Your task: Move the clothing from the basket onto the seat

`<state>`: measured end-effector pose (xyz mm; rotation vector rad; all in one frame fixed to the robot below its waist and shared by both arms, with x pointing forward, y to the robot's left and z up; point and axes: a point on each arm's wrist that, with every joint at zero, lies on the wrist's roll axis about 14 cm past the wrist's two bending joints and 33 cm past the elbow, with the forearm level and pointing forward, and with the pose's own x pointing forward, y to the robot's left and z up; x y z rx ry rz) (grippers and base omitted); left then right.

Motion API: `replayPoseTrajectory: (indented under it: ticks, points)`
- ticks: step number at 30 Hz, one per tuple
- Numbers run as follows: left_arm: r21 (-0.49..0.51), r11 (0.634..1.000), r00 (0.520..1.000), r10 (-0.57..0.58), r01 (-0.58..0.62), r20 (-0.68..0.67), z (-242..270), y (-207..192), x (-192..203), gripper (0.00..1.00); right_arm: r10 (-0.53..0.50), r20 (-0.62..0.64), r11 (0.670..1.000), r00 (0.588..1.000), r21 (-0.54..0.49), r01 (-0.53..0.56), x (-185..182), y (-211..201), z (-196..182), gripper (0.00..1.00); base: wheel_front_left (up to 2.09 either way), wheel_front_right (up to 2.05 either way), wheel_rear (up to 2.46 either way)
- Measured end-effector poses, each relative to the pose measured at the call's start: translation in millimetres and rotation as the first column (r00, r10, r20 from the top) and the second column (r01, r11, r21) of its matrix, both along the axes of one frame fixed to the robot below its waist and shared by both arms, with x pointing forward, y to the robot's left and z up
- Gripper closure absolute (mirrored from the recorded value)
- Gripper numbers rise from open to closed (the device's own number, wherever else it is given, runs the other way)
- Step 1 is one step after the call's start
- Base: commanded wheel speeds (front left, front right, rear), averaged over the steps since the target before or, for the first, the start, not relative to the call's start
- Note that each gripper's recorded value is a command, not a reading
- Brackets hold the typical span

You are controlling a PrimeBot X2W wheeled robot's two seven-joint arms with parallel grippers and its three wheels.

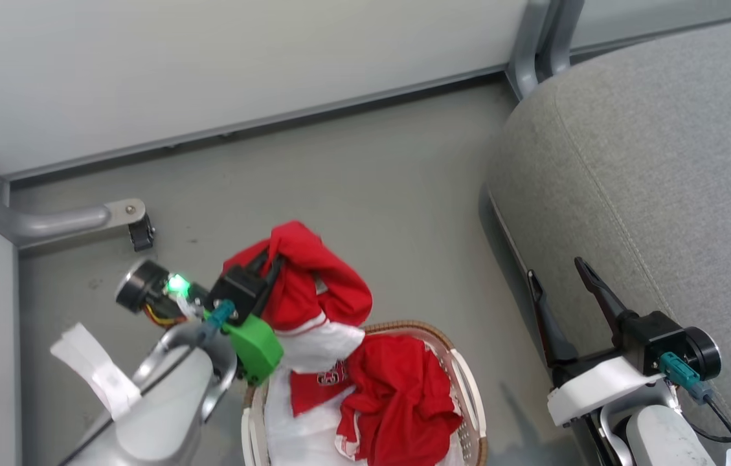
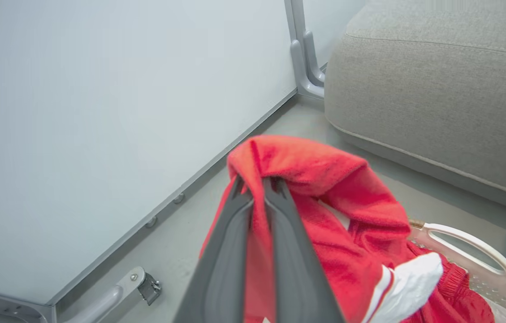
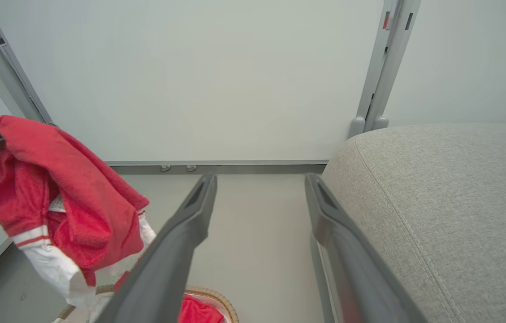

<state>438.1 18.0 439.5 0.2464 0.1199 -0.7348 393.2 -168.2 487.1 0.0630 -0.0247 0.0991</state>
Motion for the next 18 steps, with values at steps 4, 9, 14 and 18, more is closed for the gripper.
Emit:
replayPoseTrajectory:
  ticks: [4, 9, 14, 18]
  points:
    - [0.001, 1.0, 0.993, -0.024, 0.024, 0.113, 50.3, -5.3, 15.3, 1.0, 0.007, 0.03, 1.0, 1.0, -0.003, -0.007, -5.8, 2.5, 10.8, 0.0, 0.0, 0.0, 0.0]
    - [-0.018, 0.999, 0.98, -0.046, 0.05, 0.192, 104.1, -15.2, 24.3, 1.0, 0.023, 0.06, 1.0, 0.998, -0.011, -0.022, -10.8, 7.5, 21.1, 0.0, 0.0, 0.0, 0.0]
    - [-0.03, 0.996, 0.964, -0.073, 0.083, 0.257, 151.3, -23.9, 25.9, 1.0, 0.037, 0.09, 0.999, 0.995, -0.02, -0.035, -14.0, 11.9, 31.7, 0.0, 0.0, 0.0, 0.0]
    - [-0.034, 0.995, 0.951, -0.083, 0.098, 0.298, 179.7, -25.9, 26.0, 1.0, 0.06, 0.111, 0.998, 0.992, -0.028, -0.058, -14.1, 19.3, 38.8, 0.0, 0.0, 0.0, 0.0]
